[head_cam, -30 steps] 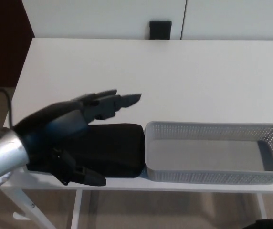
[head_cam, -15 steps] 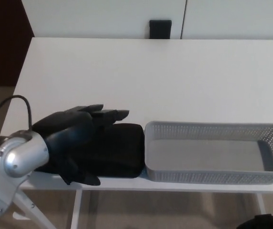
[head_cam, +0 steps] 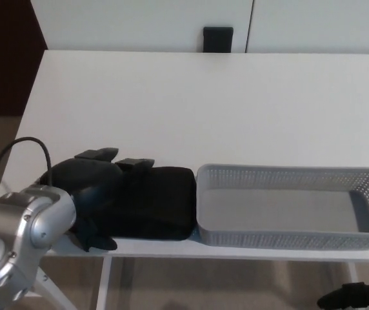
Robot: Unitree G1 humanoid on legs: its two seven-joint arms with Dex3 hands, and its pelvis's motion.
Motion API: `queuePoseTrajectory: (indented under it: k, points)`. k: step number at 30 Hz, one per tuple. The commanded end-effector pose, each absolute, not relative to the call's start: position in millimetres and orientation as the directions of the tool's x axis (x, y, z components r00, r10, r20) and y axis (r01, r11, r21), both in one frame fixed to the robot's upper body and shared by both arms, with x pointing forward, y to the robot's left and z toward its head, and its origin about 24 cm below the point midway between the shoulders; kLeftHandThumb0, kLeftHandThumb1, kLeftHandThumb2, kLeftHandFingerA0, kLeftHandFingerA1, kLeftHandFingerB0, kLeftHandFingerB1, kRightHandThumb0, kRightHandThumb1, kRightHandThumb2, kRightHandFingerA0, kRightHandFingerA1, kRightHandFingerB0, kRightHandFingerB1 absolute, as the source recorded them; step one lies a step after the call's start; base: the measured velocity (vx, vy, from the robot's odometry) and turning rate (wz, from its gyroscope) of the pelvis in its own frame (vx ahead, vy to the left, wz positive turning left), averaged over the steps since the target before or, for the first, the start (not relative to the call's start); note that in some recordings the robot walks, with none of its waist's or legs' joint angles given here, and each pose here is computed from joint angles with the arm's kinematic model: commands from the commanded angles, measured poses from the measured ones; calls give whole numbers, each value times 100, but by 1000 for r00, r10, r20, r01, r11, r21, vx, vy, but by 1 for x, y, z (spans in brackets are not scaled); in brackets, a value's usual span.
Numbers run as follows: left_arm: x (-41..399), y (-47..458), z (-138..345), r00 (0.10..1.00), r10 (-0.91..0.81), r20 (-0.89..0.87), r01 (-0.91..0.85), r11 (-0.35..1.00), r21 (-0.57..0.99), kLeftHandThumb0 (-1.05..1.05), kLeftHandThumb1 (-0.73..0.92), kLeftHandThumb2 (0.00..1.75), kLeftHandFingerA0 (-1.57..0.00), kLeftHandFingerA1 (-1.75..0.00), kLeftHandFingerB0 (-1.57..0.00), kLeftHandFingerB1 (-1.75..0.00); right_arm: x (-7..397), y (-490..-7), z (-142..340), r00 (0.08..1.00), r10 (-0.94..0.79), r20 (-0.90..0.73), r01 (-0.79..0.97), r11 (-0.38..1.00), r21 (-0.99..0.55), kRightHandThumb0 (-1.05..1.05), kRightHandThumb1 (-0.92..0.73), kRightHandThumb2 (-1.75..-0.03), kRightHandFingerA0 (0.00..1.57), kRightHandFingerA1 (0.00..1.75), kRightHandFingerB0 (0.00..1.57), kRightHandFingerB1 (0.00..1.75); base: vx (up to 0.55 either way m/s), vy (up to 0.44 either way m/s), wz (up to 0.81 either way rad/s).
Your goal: The robot walk towards a table in front and pick up a black pencil case on the left hand side and put the pencil case into a small container on the right hand side
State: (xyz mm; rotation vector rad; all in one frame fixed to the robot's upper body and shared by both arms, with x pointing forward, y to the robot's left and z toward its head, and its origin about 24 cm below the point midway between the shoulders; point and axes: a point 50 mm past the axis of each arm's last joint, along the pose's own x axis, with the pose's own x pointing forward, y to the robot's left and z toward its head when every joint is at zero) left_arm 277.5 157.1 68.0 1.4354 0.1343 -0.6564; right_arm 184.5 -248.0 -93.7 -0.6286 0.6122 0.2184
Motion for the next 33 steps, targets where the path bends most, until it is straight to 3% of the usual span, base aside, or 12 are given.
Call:
queuePoseTrajectory:
  k: [1, 2, 6, 14, 16, 20, 21, 23, 24, 26, 30, 33]
  points:
    - [285, 171, 63, 892, -167, -420, 404, -120, 907, -37, 39, 67, 0, 0, 0, -2, 186, -254, -91, 787, 13, -617, -395, 779, -487, -69, -41, -55, 106, 50, 83, 44, 0, 0, 0]
    - [285, 171, 63, 892, -164, -421, 405, -122, 906, -39, 39, 67, 0, 0, 0, -2, 186, -254, -91, 787, 13, -616, -395, 778, -488, -75, -28, -72, 102, 58, 81, 52, 0, 0, 0]
    - [290, 172, 59, 896, -138, -422, 407, -124, 905, -46, 24, 63, 0, -10, 0, -9, 189, -254, -88, 790, 14, -613, -395, 777, -491, -69, -40, -55, 105, 50, 84, 44, 0, 0, 0]
    - [288, 164, 45, 891, -140, -432, 415, -134, 900, -49, 44, 54, 0, -11, 0, -12, 190, -255, -87, 795, 19, -606, -383, 790, -478, -77, -28, -71, 101, 55, 85, 52, 0, 0, 0]
    - [286, 162, 38, 886, -152, -438, 422, -129, 898, -53, 32, 72, 0, -25, 0, -16, 192, -253, -87, 797, 23, -604, -382, 793, -474, -75, -27, -70, 100, 56, 85, 52, 0, 0, 0]
    - [281, 155, 27, 867, -215, -449, 447, -61, 893, -29, 47, 94, -62, -72, -6, -44, 194, -252, -85, 803, 30, -595, -379, 797, -471, -67, -39, -54, 107, 50, 89, 45, 0, 0, 0]
    - [280, 155, 26, 863, -228, -450, 457, -25, 889, -31, 73, 62, -69, -108, -35, -32, 194, -251, -85, 803, 32, -595, -379, 797, -470, -67, -39, -54, 107, 50, 89, 45, 0, 0, 0]
    - [278, 151, 18, 853, -247, -459, 469, -24, 883, -33, 68, 60, -76, -101, -79, -51, 196, -251, -83, 808, 38, -588, -384, 791, -477, -68, -39, -55, 108, 51, 89, 45, 0, 0, 0]
    - [277, 150, 17, 853, -252, -457, 466, -27, 885, -33, 68, 60, -76, -101, -79, -51, 196, -251, -83, 808, 38, -588, -384, 792, -476, -68, -39, -55, 108, 51, 89, 45, 0, 0, 0]
    - [276, 149, 15, 866, -280, -414, 428, -14, 904, -31, 81, 61, -53, -149, -53, -103, 199, -251, -81, 810, 38, -585, -382, 791, -477, -68, -39, -54, 108, 51, 89, 45, 0, 0, 0]
    - [276, 150, 16, 876, -293, -384, 409, 26, 912, -28, 84, 56, -53, -148, -44, -116, 201, -250, -80, 809, 36, -586, -387, 784, -486, -75, -28, -72, 103, 58, 85, 52, 0, 0, 0]
    - [278, 153, 19, 883, -304, -357, 398, 82, 914, -26, 82, 57, -57, -147, -49, -108, 204, -250, -79, 812, 38, -582, -384, 786, -485, -67, -39, -55, 108, 51, 89, 45, 0, 0, 0]
